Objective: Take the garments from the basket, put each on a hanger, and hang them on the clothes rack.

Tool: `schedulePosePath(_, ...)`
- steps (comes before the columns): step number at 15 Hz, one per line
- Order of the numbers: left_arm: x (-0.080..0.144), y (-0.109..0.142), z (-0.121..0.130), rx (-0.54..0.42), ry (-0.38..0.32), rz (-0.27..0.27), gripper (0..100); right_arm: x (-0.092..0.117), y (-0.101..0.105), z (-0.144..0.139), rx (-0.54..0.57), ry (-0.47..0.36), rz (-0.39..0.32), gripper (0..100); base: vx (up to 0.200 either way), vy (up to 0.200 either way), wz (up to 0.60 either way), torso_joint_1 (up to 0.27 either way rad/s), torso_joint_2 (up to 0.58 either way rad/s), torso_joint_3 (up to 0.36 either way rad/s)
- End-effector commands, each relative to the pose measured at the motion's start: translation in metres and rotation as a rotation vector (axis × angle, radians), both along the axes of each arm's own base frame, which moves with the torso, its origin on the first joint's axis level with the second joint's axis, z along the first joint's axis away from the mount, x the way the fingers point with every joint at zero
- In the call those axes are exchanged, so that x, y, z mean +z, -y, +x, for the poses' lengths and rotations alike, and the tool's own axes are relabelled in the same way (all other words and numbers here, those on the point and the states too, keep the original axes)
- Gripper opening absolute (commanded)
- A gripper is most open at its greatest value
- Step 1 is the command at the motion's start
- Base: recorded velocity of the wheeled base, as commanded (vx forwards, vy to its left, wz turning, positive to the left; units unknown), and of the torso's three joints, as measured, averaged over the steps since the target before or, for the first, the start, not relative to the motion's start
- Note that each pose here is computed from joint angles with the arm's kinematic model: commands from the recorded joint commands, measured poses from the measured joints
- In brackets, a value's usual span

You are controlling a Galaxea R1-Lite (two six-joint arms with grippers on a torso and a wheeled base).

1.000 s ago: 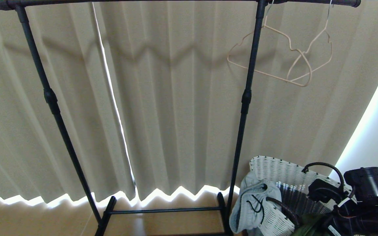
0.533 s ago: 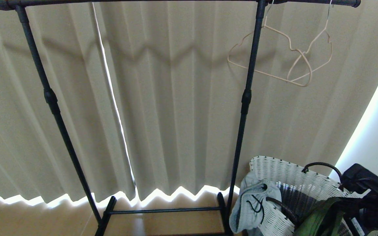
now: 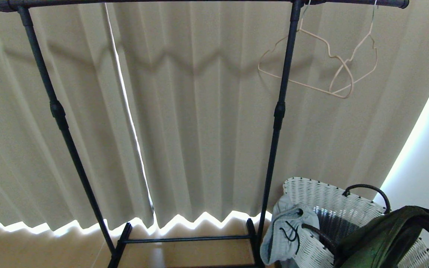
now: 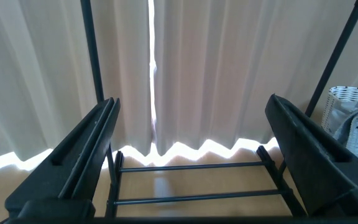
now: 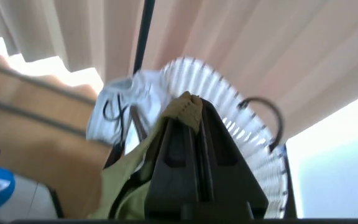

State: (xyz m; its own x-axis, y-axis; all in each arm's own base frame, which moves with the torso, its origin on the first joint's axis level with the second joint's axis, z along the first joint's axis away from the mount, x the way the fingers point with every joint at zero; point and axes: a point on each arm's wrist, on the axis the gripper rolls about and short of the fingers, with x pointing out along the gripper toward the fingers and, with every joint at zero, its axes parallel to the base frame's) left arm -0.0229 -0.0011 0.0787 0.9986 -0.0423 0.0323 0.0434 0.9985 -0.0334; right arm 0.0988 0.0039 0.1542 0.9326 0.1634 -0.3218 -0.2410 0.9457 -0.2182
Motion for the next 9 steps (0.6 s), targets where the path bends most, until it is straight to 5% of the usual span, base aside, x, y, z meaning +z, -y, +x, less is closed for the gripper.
schedulePosePath(1, 0.000, 0.000, 0.000, -0.001, 0.000, 0.000, 100, 0.005, 0.000, -0.017, 0.000, 0.081, 0.000, 0, 0.000, 0.000, 0.00, 0.000, 0.00, 0.000)
schedulePosePath(9, 0.000, 0.000, 0.000, -0.002, 0.000, 0.003, 100, -0.002, 0.000, -0.042, -0.010, 0.057, -0.008, 0, -0.025, 0.000, 0.00, 0.000, 0.00, 0.000)
